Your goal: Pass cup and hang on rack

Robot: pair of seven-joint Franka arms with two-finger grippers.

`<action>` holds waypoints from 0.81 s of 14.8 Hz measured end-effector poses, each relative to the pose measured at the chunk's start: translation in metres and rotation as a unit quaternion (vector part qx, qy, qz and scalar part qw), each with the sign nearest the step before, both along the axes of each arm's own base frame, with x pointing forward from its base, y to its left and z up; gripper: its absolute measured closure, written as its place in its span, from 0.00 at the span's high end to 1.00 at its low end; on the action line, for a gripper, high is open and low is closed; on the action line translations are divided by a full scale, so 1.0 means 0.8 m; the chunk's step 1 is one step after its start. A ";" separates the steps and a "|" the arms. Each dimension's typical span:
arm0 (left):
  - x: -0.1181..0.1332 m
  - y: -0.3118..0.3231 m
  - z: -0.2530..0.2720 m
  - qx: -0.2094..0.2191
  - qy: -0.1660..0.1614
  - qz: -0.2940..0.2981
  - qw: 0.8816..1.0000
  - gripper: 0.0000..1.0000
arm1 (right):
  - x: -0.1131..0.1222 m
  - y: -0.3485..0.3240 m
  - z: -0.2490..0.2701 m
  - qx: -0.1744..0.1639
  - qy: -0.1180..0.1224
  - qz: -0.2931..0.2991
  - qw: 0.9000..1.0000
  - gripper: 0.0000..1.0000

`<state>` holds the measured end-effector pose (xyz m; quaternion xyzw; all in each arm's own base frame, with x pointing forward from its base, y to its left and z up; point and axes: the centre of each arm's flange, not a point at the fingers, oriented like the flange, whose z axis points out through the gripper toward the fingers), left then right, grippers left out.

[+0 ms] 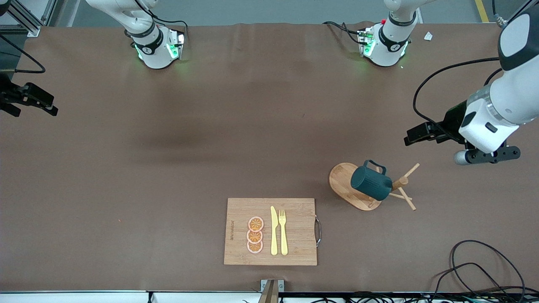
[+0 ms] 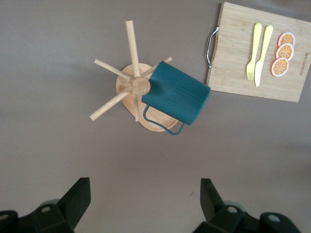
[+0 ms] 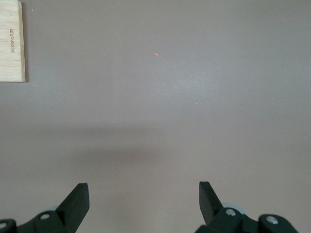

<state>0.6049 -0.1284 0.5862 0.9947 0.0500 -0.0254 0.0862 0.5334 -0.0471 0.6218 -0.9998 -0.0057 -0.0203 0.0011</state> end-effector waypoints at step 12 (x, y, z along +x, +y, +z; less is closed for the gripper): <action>-0.082 0.067 0.078 0.066 -0.034 -0.024 0.997 1.00 | 0.000 0.000 0.000 0.000 0.001 0.000 1.000 1.00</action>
